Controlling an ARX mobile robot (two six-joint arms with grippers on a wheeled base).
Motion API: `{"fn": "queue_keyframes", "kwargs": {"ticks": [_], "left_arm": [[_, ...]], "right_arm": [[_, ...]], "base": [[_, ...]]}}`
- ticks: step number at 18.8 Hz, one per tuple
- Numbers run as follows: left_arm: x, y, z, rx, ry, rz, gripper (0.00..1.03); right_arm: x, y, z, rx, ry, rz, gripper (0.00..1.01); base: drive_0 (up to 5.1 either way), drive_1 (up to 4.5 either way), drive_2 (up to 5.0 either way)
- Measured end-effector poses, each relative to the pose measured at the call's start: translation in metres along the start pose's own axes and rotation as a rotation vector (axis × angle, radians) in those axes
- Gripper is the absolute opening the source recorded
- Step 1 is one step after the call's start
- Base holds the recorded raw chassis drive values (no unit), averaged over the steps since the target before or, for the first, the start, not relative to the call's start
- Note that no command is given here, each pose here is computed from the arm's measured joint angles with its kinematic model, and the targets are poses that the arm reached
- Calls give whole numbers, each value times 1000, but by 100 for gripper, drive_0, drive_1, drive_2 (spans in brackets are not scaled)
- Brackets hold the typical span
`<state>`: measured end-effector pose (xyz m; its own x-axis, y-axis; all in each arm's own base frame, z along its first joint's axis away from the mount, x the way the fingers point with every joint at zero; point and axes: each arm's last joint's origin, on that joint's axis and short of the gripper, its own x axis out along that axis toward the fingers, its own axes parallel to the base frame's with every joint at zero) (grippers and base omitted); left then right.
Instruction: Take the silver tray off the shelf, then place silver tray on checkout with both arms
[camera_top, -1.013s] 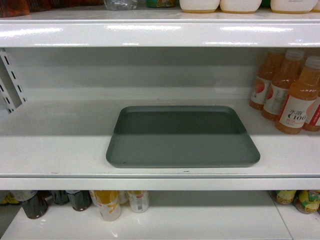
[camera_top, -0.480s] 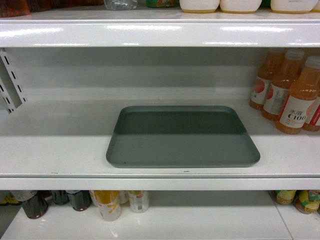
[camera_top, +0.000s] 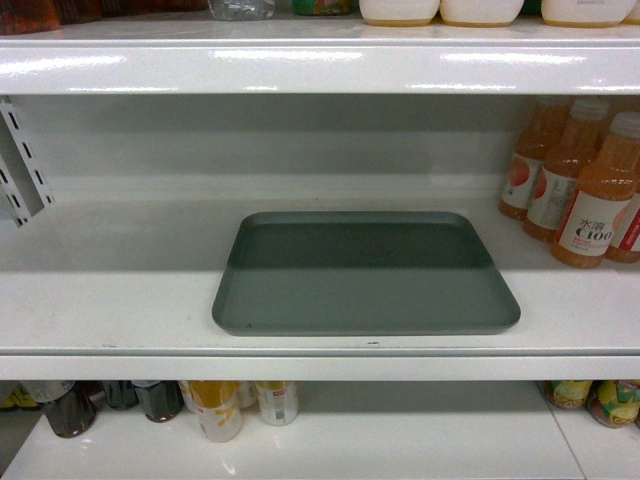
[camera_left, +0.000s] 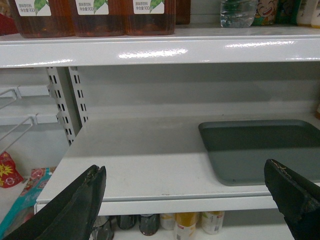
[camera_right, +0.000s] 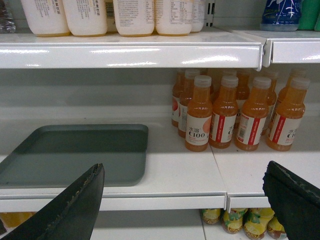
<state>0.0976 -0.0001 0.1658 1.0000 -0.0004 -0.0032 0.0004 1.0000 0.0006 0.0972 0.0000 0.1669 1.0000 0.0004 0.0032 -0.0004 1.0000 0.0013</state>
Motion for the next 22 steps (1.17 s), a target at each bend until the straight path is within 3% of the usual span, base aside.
{"fn": "queue_keyframes", "kwargs": {"ticks": [4,5,6,8,11,12,15,17,22], "left_arm": [[0,0,0,0,0,0,98],[0,0,-2,-5,79,45,98],[7,-5,0,-5,224,126,98],[35,-11,5,-22,308,148,98],[95,-19,-16,-77,448,53,98],[117,-23,-22,-98,476,22,98],[173,-43,-51,-84,602,-46,98],[198,-57,-69,-73,687,-86,98],[264,-78,-93,-40,734,-84,98]], "right_arm": [[0,0,0,0,0,0,98],[0,0,-1,-2,23,12,98],[4,2,-3,-2,122,93,98],[23,7,-2,-10,198,180,98],[66,13,-11,9,326,207,98],[83,16,-15,0,354,195,98],[128,22,-38,17,490,189,98],[154,22,-54,29,547,158,98],[220,22,-83,47,636,109,98]], "base": [[0,0,0],[0,0,0],[0,0,0],[0,0,0],[0,0,0],[0,0,0],[0,0,0],[0,0,0],[0,0,0]]}}
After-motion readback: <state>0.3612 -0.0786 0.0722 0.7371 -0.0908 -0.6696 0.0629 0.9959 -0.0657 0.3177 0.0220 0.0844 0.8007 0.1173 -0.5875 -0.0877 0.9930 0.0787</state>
